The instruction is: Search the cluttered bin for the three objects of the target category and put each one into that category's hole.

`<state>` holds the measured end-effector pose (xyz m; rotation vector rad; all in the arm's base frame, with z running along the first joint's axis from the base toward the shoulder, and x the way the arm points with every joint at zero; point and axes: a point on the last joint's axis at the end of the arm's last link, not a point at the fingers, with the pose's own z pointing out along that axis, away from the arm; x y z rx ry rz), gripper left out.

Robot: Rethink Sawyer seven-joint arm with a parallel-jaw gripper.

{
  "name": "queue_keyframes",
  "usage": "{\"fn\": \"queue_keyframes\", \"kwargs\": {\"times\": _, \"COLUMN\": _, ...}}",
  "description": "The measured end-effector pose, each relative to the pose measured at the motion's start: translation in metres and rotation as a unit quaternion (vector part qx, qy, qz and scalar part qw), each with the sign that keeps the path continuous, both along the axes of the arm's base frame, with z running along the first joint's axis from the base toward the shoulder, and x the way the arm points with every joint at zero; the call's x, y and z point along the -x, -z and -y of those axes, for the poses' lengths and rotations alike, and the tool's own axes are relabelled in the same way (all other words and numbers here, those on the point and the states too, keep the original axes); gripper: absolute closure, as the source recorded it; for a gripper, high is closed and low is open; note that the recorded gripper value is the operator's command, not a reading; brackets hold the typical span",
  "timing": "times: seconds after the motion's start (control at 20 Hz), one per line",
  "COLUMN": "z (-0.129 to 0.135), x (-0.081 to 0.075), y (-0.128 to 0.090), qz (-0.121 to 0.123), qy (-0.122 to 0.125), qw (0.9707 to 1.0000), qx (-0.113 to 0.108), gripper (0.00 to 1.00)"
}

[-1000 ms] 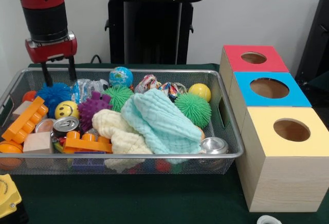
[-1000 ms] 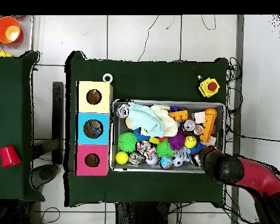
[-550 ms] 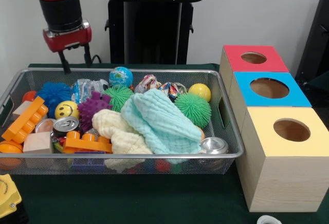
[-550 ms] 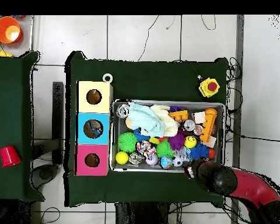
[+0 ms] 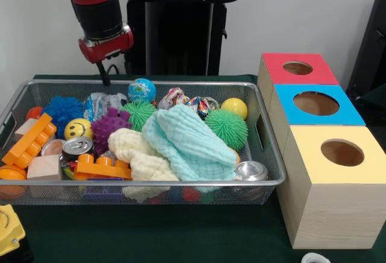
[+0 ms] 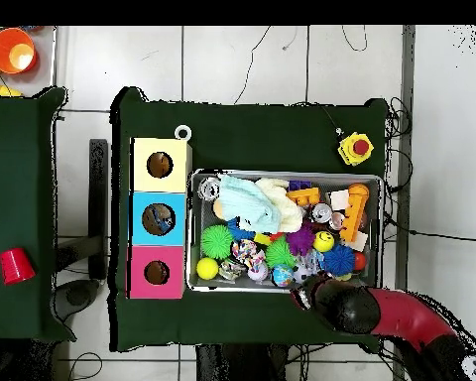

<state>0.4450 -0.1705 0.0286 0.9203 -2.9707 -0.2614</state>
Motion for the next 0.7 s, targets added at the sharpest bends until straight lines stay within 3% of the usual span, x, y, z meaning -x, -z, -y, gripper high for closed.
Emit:
{"fn": "queue_keyframes", "kwargs": {"times": 0.4, "z": -0.013, "x": -0.018, "y": -0.007, "qz": 0.020, "qy": -0.016, "qw": 0.9996, "qx": -0.009, "gripper": 0.00}}
{"fn": "queue_keyframes", "kwargs": {"times": 0.7, "z": -0.015, "x": -0.021, "y": -0.008, "qz": 0.023, "qy": -0.019, "qw": 0.9995, "qx": -0.010, "gripper": 0.00}}
